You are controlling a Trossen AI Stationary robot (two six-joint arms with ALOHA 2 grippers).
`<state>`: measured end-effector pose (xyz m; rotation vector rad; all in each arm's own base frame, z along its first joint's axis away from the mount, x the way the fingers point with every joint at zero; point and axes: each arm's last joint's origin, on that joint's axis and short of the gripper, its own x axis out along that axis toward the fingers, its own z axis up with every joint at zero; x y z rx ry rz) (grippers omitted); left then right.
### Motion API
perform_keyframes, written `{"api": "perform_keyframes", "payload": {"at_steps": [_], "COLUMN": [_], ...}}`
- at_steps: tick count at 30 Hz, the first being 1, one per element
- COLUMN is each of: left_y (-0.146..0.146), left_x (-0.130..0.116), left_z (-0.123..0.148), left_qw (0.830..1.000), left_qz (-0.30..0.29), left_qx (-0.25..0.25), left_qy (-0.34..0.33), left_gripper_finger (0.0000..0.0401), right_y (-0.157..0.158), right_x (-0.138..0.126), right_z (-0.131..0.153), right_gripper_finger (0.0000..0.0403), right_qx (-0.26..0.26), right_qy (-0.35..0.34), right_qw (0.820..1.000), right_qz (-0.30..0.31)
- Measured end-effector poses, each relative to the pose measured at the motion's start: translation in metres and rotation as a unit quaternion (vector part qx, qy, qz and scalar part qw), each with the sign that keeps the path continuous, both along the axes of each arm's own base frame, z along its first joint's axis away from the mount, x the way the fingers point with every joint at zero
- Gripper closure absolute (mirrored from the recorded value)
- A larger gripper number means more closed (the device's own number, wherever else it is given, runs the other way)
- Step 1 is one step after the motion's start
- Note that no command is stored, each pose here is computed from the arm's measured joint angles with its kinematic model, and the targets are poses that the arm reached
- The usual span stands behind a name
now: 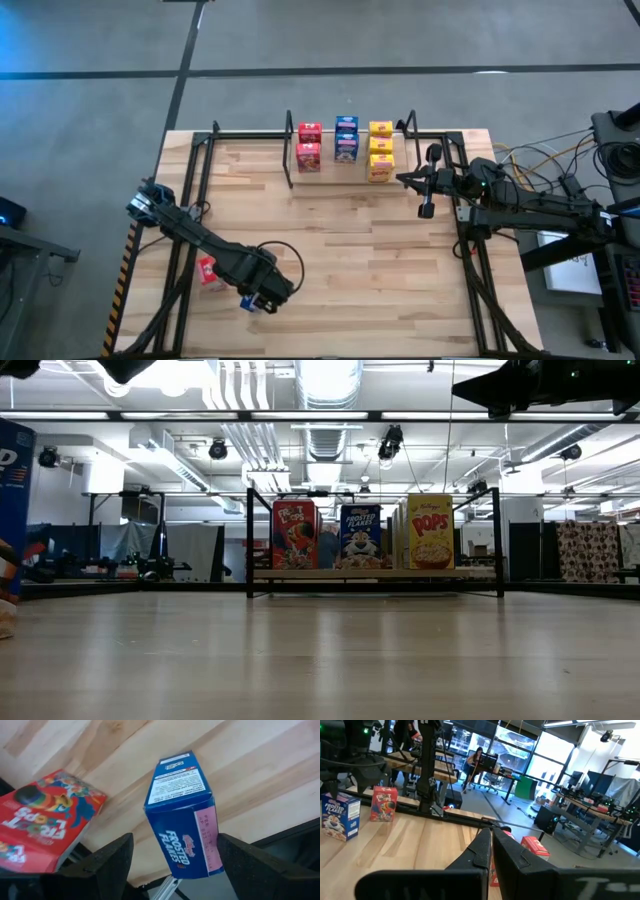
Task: Stack cereal on shelf
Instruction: Put the blue cereal box on the shelf aligned with the other blue cereal boxes
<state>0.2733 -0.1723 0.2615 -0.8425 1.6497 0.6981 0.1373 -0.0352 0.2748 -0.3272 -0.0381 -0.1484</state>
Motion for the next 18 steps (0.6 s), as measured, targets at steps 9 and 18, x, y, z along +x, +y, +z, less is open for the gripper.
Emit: {"api": "perform_keyframes", "payload": {"at_steps": [9,18], "left_y": [-0.002,-0.002], "left_x": [0.004,0.005], "left_z": [0.028,0.014], "left_qw": [0.999,1.0], "left_qz": [-0.005,-0.005], "left_qx": [-0.005,0.007], "left_qy": [-0.044,-0.017], "left_gripper_finger": [0.013,0.013], "right_y": [0.0,0.0], "right_x": [0.0,0.0], "right_z": [0.0,0.0], "right_gripper_finger": [0.0394,0.0394], "right_qx": [0.0,0.0], "right_qy": [0.0,0.0], "right_qw": [1.0,1.0], "right_qz": [0.0,0.0]}}
